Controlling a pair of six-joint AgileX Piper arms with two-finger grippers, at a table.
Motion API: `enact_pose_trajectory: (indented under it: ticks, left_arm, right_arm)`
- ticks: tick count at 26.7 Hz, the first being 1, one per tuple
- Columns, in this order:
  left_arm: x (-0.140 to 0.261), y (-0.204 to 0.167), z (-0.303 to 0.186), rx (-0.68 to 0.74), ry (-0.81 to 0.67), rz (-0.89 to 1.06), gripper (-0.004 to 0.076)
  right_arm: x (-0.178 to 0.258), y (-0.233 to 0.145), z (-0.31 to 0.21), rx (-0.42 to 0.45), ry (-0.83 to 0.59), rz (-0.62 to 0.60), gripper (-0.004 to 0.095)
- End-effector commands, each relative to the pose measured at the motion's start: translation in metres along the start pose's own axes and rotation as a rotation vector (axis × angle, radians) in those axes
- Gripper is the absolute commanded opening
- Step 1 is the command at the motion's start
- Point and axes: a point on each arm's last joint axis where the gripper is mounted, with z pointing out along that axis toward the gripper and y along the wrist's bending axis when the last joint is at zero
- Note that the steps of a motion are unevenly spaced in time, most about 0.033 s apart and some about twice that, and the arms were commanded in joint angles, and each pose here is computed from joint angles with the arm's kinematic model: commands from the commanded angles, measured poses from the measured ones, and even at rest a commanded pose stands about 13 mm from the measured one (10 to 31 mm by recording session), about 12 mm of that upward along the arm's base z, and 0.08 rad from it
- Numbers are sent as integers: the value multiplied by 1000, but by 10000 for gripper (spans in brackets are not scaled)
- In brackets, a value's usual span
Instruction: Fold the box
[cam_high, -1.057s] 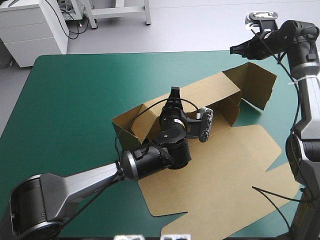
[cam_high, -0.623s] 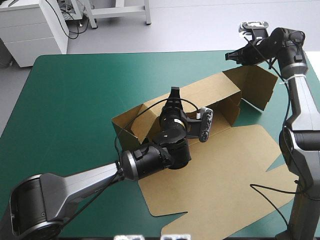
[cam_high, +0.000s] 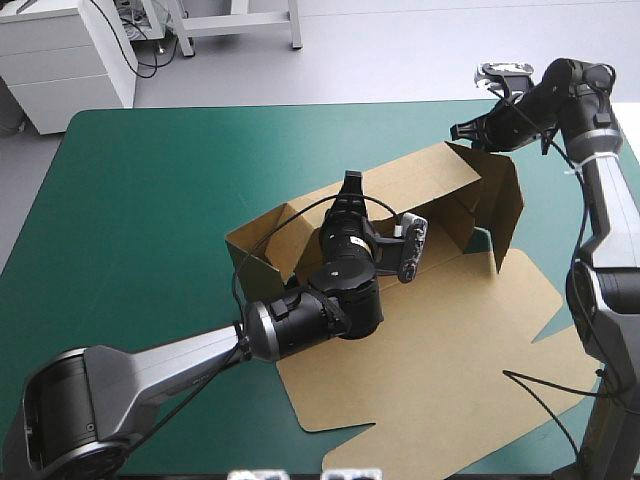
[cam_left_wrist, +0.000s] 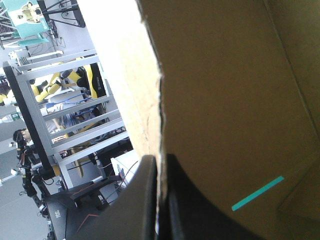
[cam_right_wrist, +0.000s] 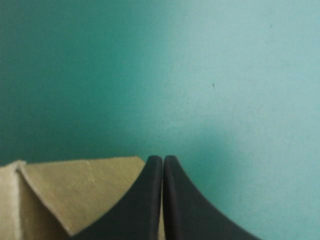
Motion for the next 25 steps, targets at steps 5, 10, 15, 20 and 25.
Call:
enact_pose_trajectory:
  ticks: [5,10,15,20,25]
  left_arm:
    - [5,16,-16,-57,-47,-34,-8]
    - [5,16,-16,-49,-50,-38,-8]
    - [2,12,-16,-12,-87,-62,-8]
    - [1,11,-16,0,-98,-70,-8]
    - [1,12,-16,-3,-95,-68,-8]
  right_arm:
    - [30,22,-41,-56,-57,-58,-4]
    - [50,27,-52,-54,-123,-95,-4]
    - [70,21,-47,-97,-188,-106,-4]
    - [86,8,-40,-188,-247,-136,-4]
    - [96,1,-38,-186,-204,-231,-4]
